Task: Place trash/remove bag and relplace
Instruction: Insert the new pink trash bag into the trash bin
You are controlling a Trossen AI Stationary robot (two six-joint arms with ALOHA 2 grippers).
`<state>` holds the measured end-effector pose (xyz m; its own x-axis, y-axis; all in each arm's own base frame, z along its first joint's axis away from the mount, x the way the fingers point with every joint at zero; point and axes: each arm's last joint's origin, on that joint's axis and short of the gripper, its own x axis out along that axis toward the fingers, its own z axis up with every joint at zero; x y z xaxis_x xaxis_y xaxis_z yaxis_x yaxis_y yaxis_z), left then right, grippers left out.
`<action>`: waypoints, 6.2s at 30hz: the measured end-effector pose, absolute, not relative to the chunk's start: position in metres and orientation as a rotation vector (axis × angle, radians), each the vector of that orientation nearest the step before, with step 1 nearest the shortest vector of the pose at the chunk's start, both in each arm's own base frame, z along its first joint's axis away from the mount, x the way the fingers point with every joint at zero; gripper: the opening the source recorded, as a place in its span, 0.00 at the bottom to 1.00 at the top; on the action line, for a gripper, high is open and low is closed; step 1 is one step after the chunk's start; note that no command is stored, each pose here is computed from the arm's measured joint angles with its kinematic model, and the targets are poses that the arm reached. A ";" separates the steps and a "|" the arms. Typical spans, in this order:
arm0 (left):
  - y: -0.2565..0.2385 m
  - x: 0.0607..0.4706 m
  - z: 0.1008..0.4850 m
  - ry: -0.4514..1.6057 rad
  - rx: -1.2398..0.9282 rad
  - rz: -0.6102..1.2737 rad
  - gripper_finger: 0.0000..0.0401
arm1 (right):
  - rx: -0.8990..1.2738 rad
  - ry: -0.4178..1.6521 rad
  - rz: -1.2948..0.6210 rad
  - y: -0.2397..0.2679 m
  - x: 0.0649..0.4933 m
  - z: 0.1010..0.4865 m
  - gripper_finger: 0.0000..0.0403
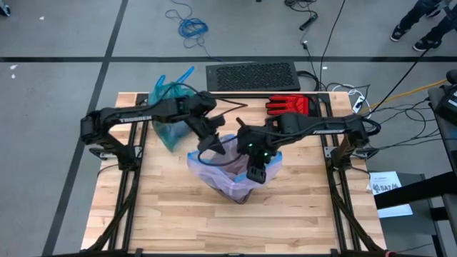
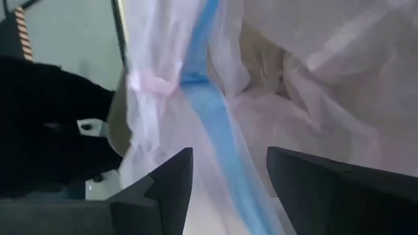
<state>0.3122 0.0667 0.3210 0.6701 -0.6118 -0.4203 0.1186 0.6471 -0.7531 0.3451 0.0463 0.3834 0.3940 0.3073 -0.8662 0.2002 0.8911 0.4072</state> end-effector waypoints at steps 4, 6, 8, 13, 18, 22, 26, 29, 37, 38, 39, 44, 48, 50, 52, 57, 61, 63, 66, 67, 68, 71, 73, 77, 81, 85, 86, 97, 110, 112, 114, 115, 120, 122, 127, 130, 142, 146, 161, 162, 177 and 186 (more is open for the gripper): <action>0.068 0.314 0.319 0.730 -0.754 -0.430 0.01 | 0.497 1.232 0.053 0.047 0.348 0.375 0.46; 0.069 0.315 0.317 0.732 -0.745 -0.395 0.00 | 0.504 1.248 0.045 0.047 0.348 0.373 0.44; 0.070 0.315 0.317 0.731 -0.731 -0.363 0.00 | 0.514 1.254 0.052 0.047 0.349 0.372 0.39; 0.072 0.315 0.316 0.724 -0.700 -0.305 0.00 | 0.527 1.234 0.100 0.053 0.352 0.373 0.22; 0.078 0.314 0.316 0.716 -0.697 -0.268 0.00 | 0.511 1.157 0.201 0.068 0.357 0.377 0.02; 0.083 0.313 0.316 0.710 -0.699 -0.243 0.00 | 0.482 1.087 0.264 0.082 0.361 0.381 0.02; 0.088 0.312 0.315 0.704 -0.688 -0.195 0.00 | 0.462 1.021 0.290 0.092 0.364 0.385 0.00; 0.091 0.312 0.316 0.698 -0.682 -0.181 0.00 | 0.448 0.967 0.297 0.097 0.367 0.388 0.00; 0.098 0.311 0.320 0.647 -0.672 -0.167 0.00 | 0.455 0.912 0.306 0.103 0.370 0.392 0.01; 0.099 0.311 0.321 0.647 -0.673 -0.166 0.00 | 0.461 0.913 0.303 0.103 0.370 0.392 0.02; 0.099 0.311 0.323 0.644 -0.674 -0.171 0.00 | 0.465 0.914 0.300 0.103 0.370 0.392 0.03; 0.097 0.312 0.336 0.607 -0.670 -0.242 0.01 | 0.487 0.909 0.256 0.099 0.371 0.392 0.12; 0.097 0.312 0.348 0.580 -0.659 -0.265 0.05 | 0.530 0.907 0.217 0.089 0.374 0.392 0.25; 0.098 0.313 0.358 0.553 -0.640 -0.274 0.07 | 0.553 0.905 0.199 0.083 0.375 0.392 0.32; 0.099 0.312 0.369 0.525 -0.628 -0.289 0.08 | 0.562 0.890 0.185 0.076 0.376 0.395 0.38; 0.109 0.304 0.401 0.443 -0.610 -0.331 0.07 | 0.552 0.798 0.173 0.055 0.375 0.418 0.47; 0.113 0.282 0.428 0.427 -0.584 -0.312 0.01 | 0.502 0.779 0.039 0.033 0.371 0.425 0.47; 0.110 0.263 0.440 0.433 -0.565 -0.297 0.01 | 0.462 0.812 -0.044 0.019 0.368 0.421 0.45; 0.101 0.237 0.454 0.423 -0.530 -0.269 0.00 | 0.411 0.846 -0.110 -0.002 0.368 0.415 0.39; 0.097 0.228 0.457 0.428 -0.526 -0.245 0.00 | 0.403 0.848 -0.119 -0.009 0.369 0.414 0.37; 0.094 0.219 0.461 0.423 -0.510 -0.223 0.00 | 0.396 0.851 -0.131 -0.016 0.369 0.413 0.34; 0.084 0.197 0.470 0.405 -0.474 -0.159 0.00 | 0.390 0.840 -0.166 -0.036 0.368 0.412 0.22; 0.079 0.186 0.475 0.388 -0.461 -0.120 0.00 | 0.392 0.833 -0.191 -0.048 0.367 0.413 0.13; 0.072 0.171 0.480 0.377 -0.447 -0.053 0.00 | 0.364 0.843 -0.195 -0.062 0.369 0.407 0.02; 0.069 0.163 0.483 0.364 -0.461 -0.037 0.00 | 0.426 0.908 -0.124 -0.067 0.380 0.386 0.02; 0.064 0.161 0.482 0.376 -0.484 -0.050 0.00 | 0.427 0.993 -0.136 -0.070 0.390 0.362 0.00; 0.063 0.161 0.481 0.394 -0.493 -0.053 0.00 | 0.431 1.007 -0.138 -0.072 0.392 0.358 0.00; 0.053 0.163 0.470 0.512 -0.525 -0.059 0.00 | 0.447 0.960 -0.150 -0.089 0.386 0.366 0.00; 0.057 0.189 0.460 0.573 -0.528 -0.080 0.01 | 0.429 0.912 -0.120 -0.090 0.367 0.391 0.11; 0.058 0.192 0.458 0.578 -0.519 -0.100 0.03 | 0.426 0.940 -0.116 -0.087 0.368 0.388 0.18; 0.058 0.194 0.458 0.579 -0.515 -0.122 0.07 | 0.402 0.986 -0.132 -0.084 0.375 0.376 0.26; 0.058 0.196 0.458 0.580 -0.518 -0.131 0.09 | 0.392 1.002 -0.139 -0.084 0.377 0.373 0.29; 0.060 0.200 0.455 0.583 -0.466 -0.153 0.21 | 0.385 1.030 -0.138 -0.083 0.386 0.361 0.40; 0.060 0.203 0.453 0.594 -0.459 -0.173 0.25 | 0.388 1.050 -0.143 -0.085 0.391 0.354 0.41; 0.062 0.209 0.439 0.709 -0.427 -0.206 0.33 | 0.392 1.066 -0.151 -0.086 0.397 0.345 0.33; 0.063 0.211 0.428 0.809 -0.410 -0.230 0.35 | 0.381 1.065 -0.171 -0.086 0.398 0.344 0.21; 0.043 0.180 0.445 0.725 -0.300 -0.342 0.35 | 0.378 1.061 -0.211 -0.095 0.396 0.345 0.05; 0.035 0.168 0.461 0.584 -0.149 -0.296 0.35 | 0.378 1.064 -0.216 -0.098 0.395 0.345 0.02; 0.032 0.251 0.446 0.500 -0.014 -0.397 0.30 | 0.386 1.073 -0.222 -0.102 0.393 0.344 0.03; 0.033 0.255 0.441 0.527 -0.017 -0.395 0.28 | 0.386 1.075 -0.223 -0.102 0.392 0.344 0.03; 0.032 0.309 0.391 0.767 0.111 -0.241 0.02 | 0.392 1.074 -0.236 -0.108 0.391 0.344 0.03; 0.020 0.321 0.375 0.846 0.090 -0.270 0.00 | 0.369 1.088 -0.251 -0.110 0.388 0.344 0.03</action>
